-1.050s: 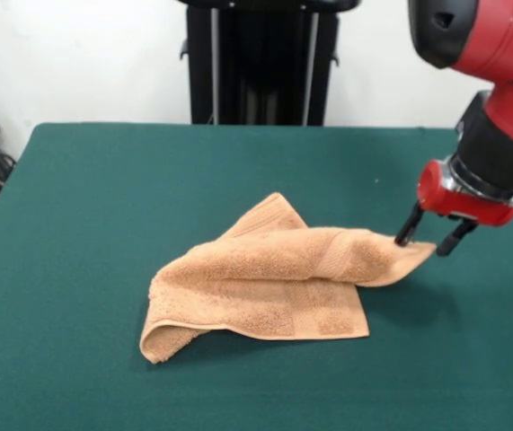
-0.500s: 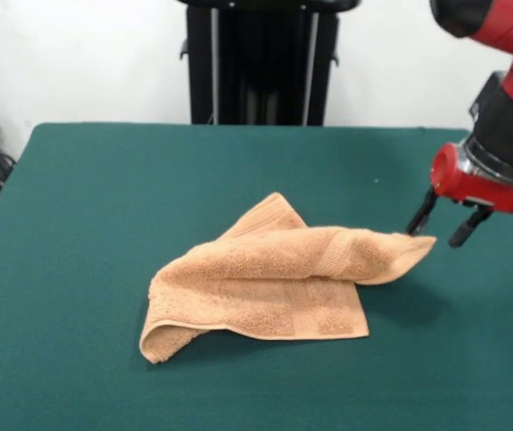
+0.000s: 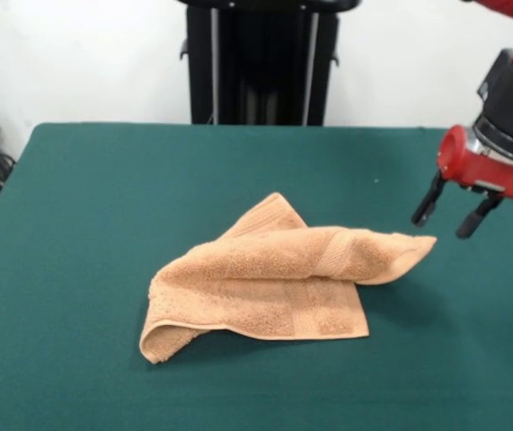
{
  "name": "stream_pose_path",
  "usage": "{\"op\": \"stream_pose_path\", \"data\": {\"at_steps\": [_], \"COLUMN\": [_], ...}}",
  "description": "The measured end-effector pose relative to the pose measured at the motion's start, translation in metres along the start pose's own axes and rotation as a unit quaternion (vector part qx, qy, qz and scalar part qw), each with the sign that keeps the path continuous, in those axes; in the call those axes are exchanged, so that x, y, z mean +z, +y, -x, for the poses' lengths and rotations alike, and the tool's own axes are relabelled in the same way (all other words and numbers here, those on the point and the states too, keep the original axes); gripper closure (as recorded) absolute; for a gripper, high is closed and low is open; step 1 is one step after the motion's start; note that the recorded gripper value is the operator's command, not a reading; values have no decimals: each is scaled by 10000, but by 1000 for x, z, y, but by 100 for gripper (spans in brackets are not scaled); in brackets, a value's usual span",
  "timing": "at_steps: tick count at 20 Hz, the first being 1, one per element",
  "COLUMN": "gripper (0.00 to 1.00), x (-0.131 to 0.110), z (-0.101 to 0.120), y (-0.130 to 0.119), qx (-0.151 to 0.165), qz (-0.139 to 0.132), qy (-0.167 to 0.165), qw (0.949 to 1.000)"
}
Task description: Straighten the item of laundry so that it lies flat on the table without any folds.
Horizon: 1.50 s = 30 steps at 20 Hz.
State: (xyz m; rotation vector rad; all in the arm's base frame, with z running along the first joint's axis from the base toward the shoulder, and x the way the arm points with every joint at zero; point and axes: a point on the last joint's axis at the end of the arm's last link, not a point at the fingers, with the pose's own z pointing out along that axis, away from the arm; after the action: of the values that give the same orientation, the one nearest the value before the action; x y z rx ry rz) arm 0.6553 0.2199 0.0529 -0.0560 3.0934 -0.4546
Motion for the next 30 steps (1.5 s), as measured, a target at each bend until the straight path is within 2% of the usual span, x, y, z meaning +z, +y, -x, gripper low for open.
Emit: {"op": "stream_pose_path", "data": {"at_steps": [15,30], "gripper": [0,0], "x": [-6,5], "z": [3,1], "y": [-6,-13], "qx": [40,82], "qz": [-13,-40], "qy": [-46,45], "qw": [10000,9999]}}
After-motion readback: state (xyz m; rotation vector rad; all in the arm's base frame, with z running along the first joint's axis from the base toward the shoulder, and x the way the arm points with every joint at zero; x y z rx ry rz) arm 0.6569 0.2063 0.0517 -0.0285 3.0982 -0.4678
